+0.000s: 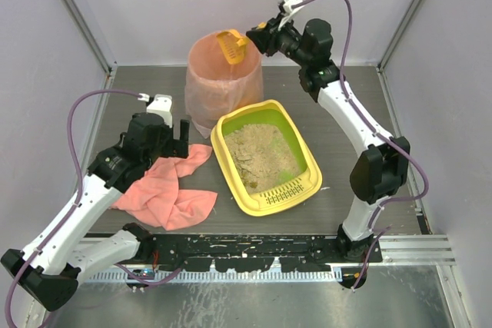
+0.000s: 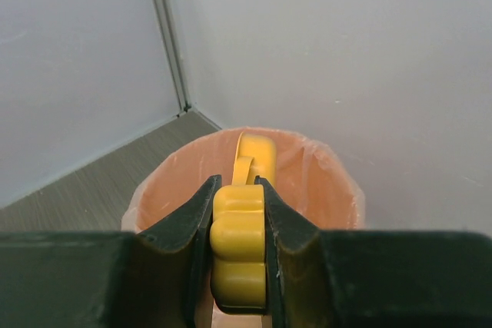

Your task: Clean the litter box

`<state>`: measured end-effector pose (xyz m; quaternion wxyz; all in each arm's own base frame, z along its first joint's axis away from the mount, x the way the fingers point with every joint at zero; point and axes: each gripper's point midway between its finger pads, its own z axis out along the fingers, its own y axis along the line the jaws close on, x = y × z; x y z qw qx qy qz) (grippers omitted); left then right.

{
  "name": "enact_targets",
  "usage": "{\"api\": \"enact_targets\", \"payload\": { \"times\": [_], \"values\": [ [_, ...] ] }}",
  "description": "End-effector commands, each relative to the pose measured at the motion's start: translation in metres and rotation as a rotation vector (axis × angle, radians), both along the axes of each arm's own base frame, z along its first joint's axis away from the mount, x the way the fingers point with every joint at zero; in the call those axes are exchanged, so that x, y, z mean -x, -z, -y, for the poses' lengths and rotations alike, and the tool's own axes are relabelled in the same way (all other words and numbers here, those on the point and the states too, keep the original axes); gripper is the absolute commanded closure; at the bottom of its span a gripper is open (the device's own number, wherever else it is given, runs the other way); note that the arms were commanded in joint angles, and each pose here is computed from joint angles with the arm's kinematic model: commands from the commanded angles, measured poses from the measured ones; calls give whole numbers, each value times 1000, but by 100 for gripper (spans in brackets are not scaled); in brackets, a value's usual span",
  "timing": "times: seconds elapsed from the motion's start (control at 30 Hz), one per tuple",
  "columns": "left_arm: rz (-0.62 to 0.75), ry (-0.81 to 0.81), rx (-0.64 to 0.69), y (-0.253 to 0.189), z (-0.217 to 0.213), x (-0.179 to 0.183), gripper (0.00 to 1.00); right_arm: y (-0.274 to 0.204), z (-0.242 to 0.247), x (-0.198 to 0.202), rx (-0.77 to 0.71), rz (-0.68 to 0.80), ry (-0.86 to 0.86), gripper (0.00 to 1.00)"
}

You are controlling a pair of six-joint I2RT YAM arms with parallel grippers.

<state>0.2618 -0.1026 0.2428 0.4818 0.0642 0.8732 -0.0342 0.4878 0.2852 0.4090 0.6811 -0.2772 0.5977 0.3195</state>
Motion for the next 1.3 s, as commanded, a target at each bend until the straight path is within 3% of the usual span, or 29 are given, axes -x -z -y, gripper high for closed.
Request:
{"api": "enact_targets", "payload": {
  "times": [0.0, 0.17, 0.37, 0.57, 0.83, 1.1, 1.27],
  "values": [
    [48, -35, 29, -13, -6, -2, 1, -119, 34, 47, -243, 156, 72, 99],
    [75, -55, 38, -18, -12, -1, 1, -168, 63, 87, -370, 163, 126, 99],
    [121, -116, 43, -28, -25, -1, 2, -149, 87, 132, -362, 91, 141, 98],
    [149, -91, 101, -35, -18, -1, 2, -81, 108, 165, -358, -81, 187, 98],
    [191, -87, 182, -57, -9, -6, 2, 24, 133, 183, -183, -350, 343, 99],
    [163, -35, 203, -57, 10, -17, 1, 99, 138, 175, -19, -552, 454, 99],
    [215, -62, 159, -71, -5, -12, 2, 130, 119, 161, 124, -573, 526, 99]
  ]
}}
